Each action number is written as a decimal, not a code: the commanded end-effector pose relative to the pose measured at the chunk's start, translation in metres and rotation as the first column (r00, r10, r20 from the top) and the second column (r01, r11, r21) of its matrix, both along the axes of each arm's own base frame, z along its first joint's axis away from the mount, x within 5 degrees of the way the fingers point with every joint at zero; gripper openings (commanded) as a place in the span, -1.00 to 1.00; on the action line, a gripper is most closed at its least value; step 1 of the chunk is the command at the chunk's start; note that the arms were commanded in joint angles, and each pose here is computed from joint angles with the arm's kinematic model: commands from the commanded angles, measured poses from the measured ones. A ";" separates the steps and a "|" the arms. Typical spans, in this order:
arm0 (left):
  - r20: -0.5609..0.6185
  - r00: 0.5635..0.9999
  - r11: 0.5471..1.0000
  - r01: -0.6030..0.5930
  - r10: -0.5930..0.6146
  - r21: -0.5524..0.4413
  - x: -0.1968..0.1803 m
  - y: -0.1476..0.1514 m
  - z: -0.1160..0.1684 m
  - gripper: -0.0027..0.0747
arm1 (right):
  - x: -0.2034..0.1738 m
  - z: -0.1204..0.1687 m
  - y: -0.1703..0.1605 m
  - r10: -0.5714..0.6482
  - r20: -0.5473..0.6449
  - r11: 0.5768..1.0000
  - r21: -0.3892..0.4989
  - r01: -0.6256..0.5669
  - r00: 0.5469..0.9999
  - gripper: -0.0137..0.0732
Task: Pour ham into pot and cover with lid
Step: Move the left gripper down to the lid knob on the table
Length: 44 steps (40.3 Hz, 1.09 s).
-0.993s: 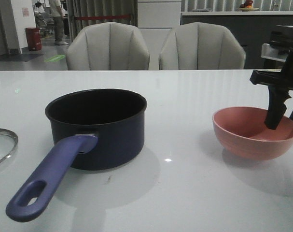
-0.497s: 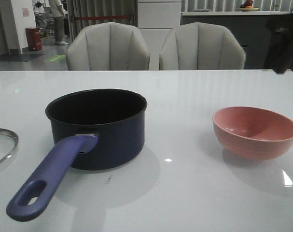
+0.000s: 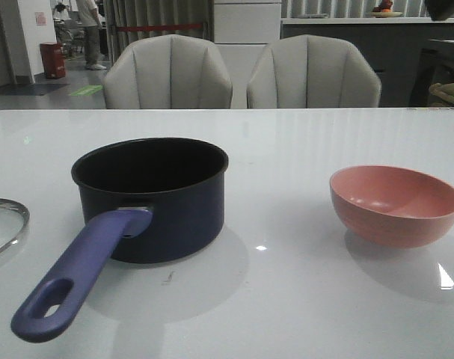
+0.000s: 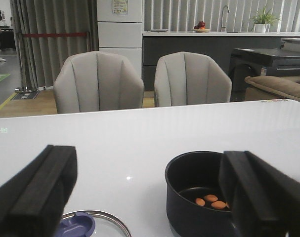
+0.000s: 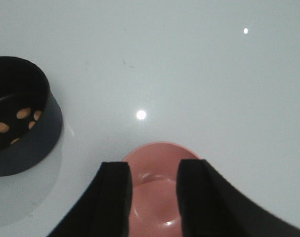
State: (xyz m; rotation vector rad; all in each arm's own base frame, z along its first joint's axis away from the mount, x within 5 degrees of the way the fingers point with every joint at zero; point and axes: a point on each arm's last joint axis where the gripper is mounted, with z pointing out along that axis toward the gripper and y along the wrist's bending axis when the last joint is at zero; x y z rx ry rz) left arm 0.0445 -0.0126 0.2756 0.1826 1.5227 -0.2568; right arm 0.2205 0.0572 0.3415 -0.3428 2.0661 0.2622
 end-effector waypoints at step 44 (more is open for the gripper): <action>0.032 0.999 0.999 0.020 -0.019 -0.044 0.000 -0.001 0.019 0.61 | -0.146 -0.067 -0.030 -0.064 0.458 0.987 0.163 -0.013 0.887 -0.34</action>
